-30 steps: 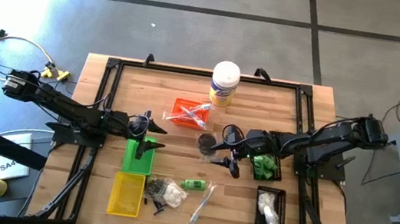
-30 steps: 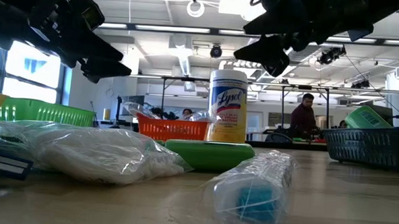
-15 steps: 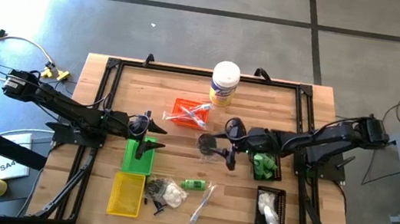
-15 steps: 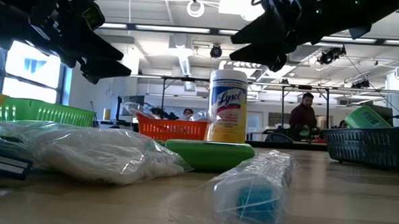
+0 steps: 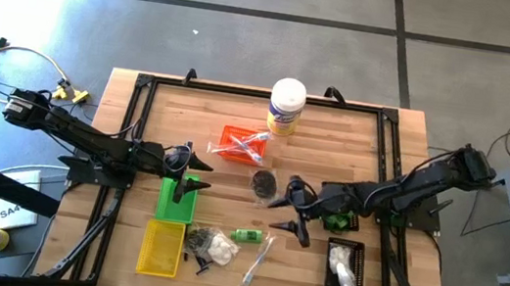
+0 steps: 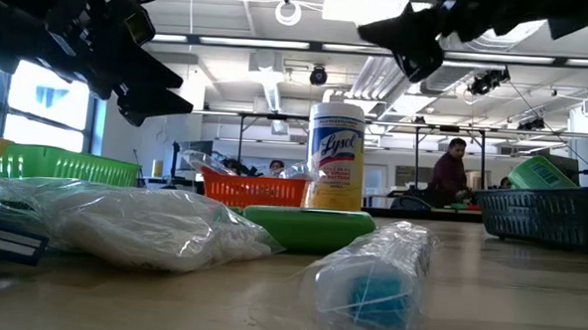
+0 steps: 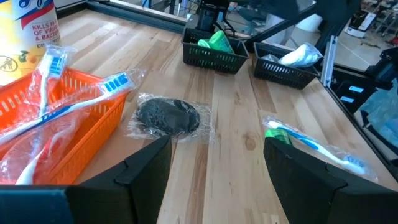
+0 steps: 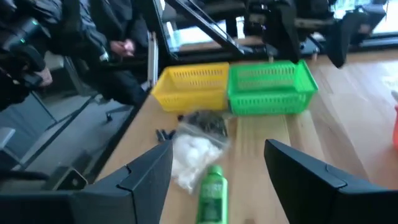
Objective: Pick & Place Travel size toiletries
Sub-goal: Put the green shampoo into the top black bin
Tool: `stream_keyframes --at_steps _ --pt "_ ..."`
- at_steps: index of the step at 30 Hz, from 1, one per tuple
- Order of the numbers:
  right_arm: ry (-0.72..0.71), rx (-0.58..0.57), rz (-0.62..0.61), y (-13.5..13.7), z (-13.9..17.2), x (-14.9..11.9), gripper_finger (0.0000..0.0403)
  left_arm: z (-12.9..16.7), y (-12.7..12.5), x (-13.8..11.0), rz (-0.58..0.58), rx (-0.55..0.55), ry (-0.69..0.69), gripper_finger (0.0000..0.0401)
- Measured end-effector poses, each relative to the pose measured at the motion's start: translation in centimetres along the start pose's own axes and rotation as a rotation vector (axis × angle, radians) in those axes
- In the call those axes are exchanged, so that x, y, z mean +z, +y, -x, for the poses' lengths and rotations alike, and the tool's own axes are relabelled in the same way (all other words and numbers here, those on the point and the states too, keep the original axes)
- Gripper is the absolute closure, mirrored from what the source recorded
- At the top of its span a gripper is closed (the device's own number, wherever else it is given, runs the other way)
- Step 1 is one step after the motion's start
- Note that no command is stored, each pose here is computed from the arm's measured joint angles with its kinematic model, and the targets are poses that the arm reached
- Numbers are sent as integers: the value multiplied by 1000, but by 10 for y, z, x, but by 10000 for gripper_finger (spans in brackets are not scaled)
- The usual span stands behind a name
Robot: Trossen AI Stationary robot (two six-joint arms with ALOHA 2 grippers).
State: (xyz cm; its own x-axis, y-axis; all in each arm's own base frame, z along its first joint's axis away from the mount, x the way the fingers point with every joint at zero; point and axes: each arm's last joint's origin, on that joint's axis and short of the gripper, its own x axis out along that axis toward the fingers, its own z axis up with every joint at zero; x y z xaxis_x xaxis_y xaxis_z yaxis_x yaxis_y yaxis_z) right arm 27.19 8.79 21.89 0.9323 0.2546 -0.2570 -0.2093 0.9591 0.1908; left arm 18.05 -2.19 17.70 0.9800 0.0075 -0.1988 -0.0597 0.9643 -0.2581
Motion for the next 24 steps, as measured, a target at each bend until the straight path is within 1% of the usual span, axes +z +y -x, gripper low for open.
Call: stream_keyframes --at_steps 6,8,11,15,17,21,24 --pt "-83 70 8 20 2 5 156 0 0 0 -3 0 0 153" --pt "-89 60 10 24 -1 2 156 0 0 0 -3 1 0 153" --pt "-67 24 -7 28 -9 -10 156 0 0 0 0 2 -1 153" --pt "-38 27 -7 33 -25 -30 156 0 1 -2 -4 9 21 153" --pt "-14 28 -26 34 -35 -39 156 0 1 -3 -6 13 35 153" --pt "19 21 -38 35 -54 -46 156 0 2 -5 -8 17 49 153" --pt "50 12 -16 36 -69 -54 156 0 1 -4 -7 15 43 153"
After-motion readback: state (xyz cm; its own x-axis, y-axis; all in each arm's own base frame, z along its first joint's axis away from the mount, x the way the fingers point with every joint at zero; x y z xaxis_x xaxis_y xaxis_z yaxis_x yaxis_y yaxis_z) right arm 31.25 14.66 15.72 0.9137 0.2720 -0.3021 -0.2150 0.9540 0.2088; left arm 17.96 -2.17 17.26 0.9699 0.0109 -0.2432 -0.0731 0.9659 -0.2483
